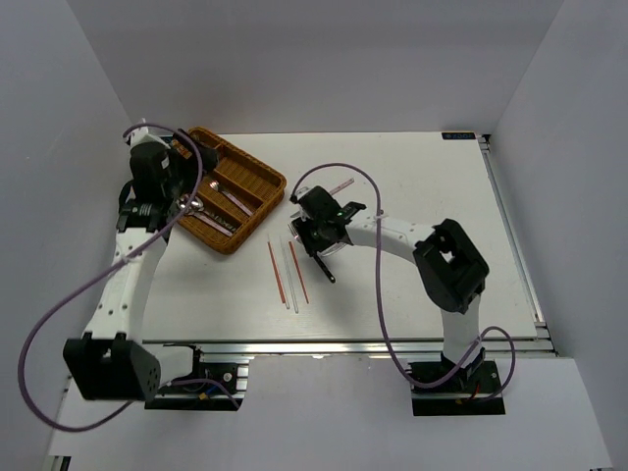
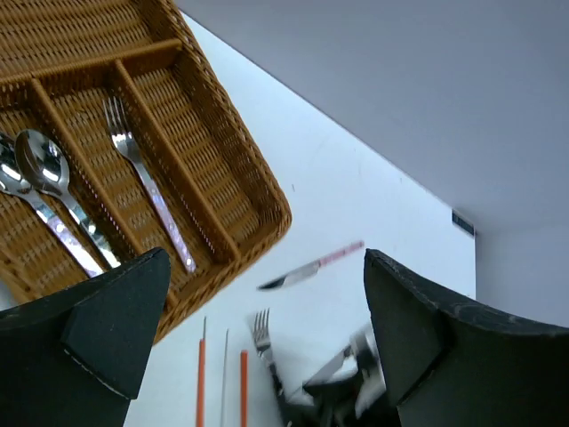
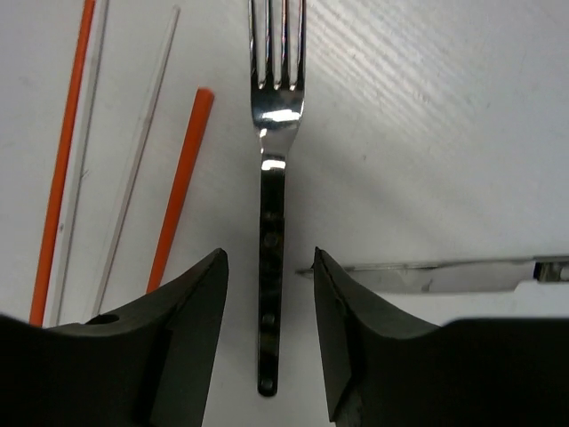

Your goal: Sort the eating utensils into containers

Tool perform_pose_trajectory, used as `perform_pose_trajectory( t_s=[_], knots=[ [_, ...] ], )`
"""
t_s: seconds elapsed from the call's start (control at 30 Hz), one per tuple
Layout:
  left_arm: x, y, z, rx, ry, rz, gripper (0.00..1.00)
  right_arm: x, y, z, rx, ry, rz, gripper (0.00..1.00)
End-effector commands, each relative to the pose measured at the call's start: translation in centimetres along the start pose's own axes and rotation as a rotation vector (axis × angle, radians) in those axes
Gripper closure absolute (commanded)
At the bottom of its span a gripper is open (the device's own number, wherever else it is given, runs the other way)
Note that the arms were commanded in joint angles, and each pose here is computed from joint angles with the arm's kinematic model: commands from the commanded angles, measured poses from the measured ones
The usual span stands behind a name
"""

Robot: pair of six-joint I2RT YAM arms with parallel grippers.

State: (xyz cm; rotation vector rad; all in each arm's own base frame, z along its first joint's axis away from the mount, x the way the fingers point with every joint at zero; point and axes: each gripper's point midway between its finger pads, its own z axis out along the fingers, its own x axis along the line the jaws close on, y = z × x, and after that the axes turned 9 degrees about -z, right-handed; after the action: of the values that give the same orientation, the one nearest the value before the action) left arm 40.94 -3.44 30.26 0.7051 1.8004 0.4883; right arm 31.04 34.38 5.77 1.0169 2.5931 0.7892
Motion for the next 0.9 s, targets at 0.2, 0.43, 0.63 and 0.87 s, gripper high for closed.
perform_pose_trajectory(
  t_s=[0.2, 0.43, 0.63, 0.87],
  knots=[
    [2.3, -4.3, -5.4, 0.15, -0.043, 0.166, 0.02, 0.5, -1.6, 3.8, 0.102, 0.025, -0.033, 0.64],
    [2.0, -8.3, -6.3, 0.265, -0.174, 0.097, 0.02, 1.6, 0.8, 2.6, 0.0, 0.057, -0.004, 1.0],
    [-2.4, -14.6, -7.7, 0.378, -0.438, -0.024, 0.02, 2.8, 7.2, -5.3, -0.251, 0.134, 0.07, 1.0],
    [-4.7, -18.7, -7.5, 0.425, -0.421, 0.002, 0.07, 5.8, 9.2, -12.4, -0.377, 0.253, 0.079, 1.0]
  ],
)
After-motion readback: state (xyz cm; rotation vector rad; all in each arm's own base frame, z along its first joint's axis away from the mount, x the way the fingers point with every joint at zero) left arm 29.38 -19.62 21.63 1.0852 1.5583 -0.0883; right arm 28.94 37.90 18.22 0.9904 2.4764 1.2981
